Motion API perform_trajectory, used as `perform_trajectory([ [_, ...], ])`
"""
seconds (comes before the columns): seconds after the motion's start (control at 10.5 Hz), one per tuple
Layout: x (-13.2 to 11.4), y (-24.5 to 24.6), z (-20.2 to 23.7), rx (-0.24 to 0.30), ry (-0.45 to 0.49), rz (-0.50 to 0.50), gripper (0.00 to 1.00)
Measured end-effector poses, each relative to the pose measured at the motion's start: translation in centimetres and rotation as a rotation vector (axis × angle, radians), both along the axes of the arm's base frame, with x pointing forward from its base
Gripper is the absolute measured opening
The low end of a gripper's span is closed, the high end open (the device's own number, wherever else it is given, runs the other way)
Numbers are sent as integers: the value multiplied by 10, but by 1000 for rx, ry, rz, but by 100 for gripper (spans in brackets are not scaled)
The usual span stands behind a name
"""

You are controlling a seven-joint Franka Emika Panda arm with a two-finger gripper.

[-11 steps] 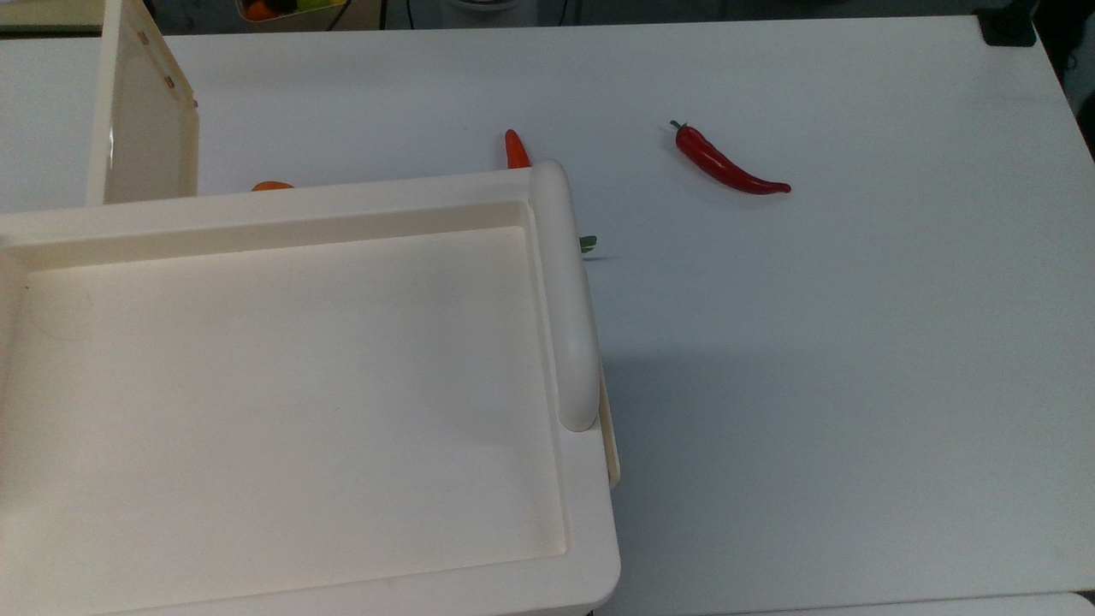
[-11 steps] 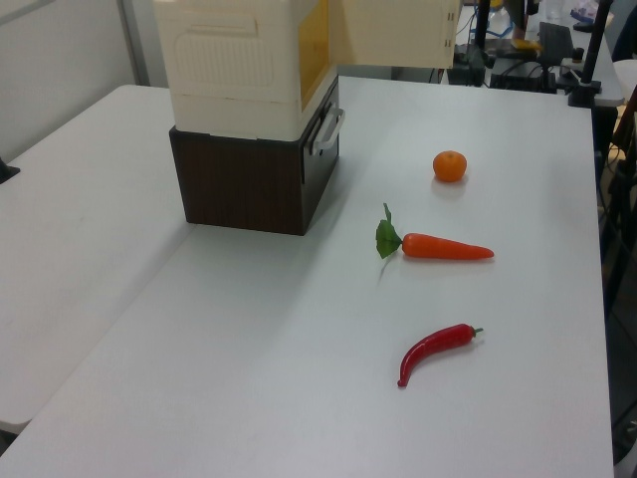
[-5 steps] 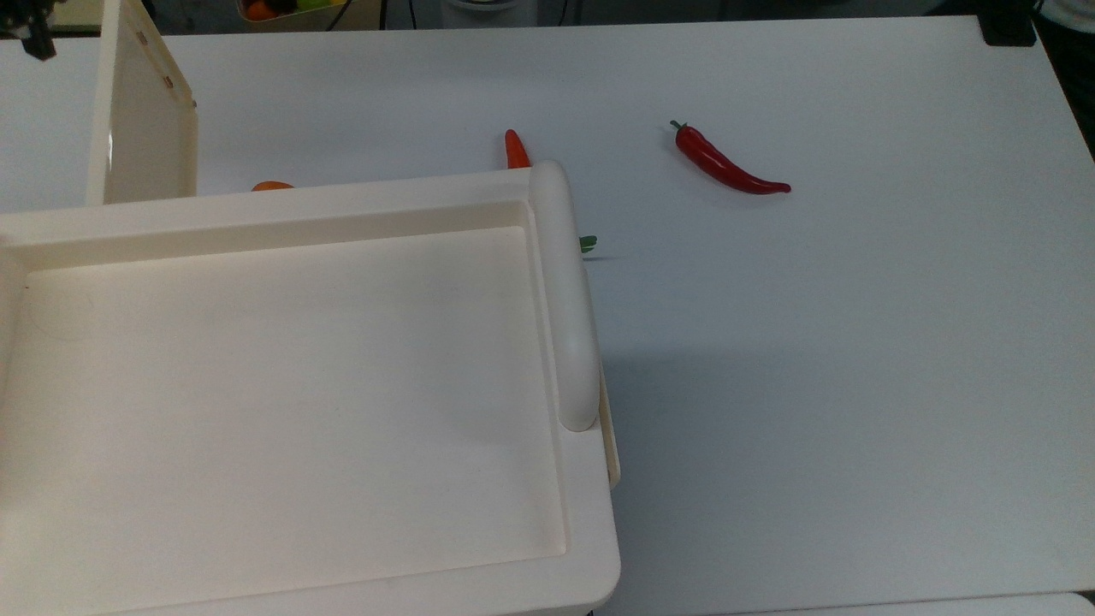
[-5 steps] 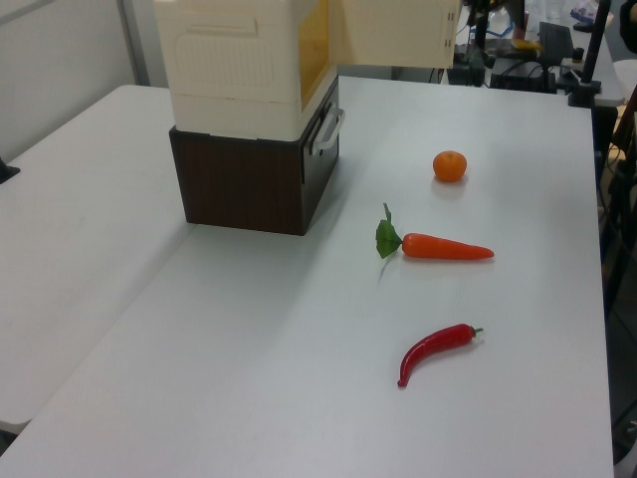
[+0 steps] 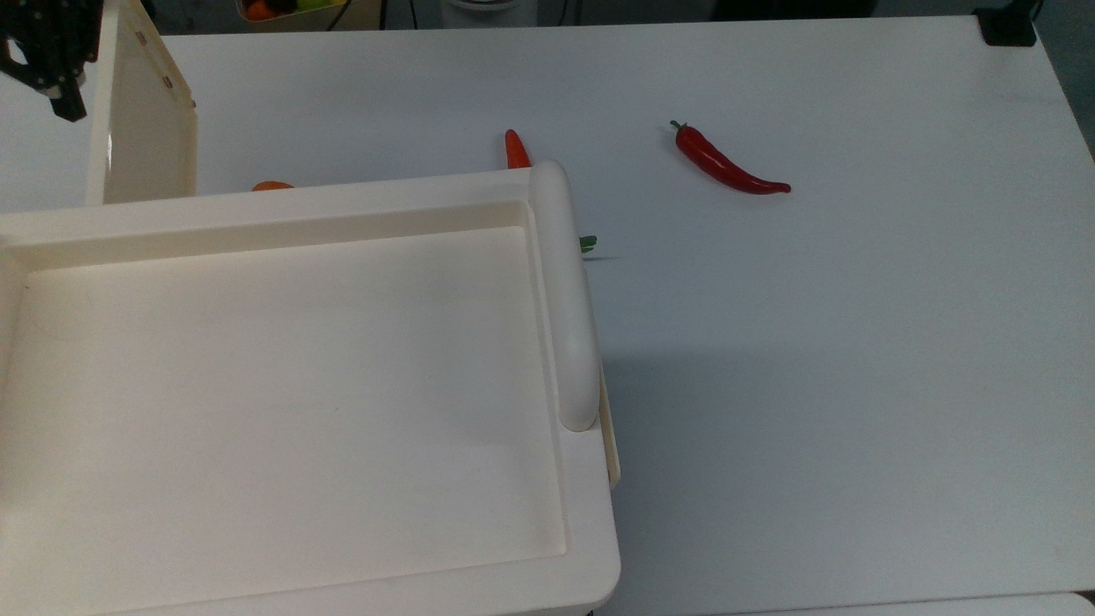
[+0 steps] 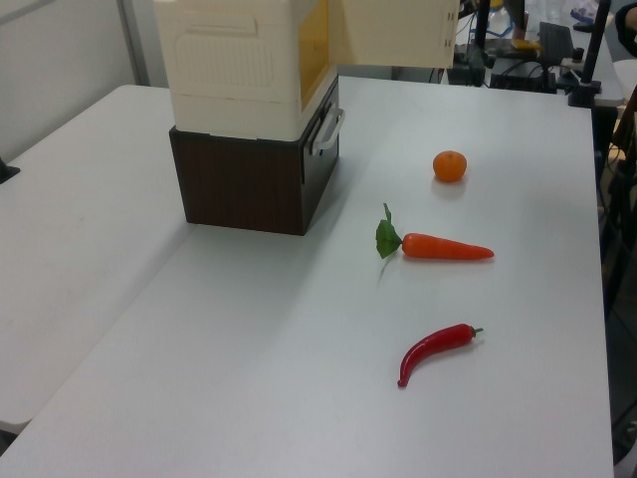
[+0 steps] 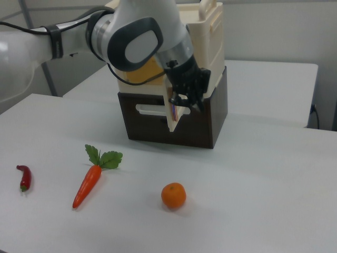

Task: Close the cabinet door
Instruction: 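Push the open door with the gripper, swinging it toward the cabinet front, then press the door flush against the cabinet front with the gripper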

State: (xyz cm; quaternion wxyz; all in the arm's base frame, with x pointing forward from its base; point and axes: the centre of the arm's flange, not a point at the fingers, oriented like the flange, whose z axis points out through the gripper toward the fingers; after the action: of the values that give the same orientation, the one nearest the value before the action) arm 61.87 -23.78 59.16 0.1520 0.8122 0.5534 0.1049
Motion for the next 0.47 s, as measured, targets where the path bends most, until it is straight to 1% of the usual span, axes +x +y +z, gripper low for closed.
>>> perform_trajectory([
  [0.19, 12, 31, 0, 7, -2, 51, 1],
  [0.28, 15, 43, -1, 18, 1, 60, 1],
  [0.38, 16, 55, -4, 48, 20, 39, 1],
  [0.47, 19, 71, -4, 84, 32, -4, 1],
])
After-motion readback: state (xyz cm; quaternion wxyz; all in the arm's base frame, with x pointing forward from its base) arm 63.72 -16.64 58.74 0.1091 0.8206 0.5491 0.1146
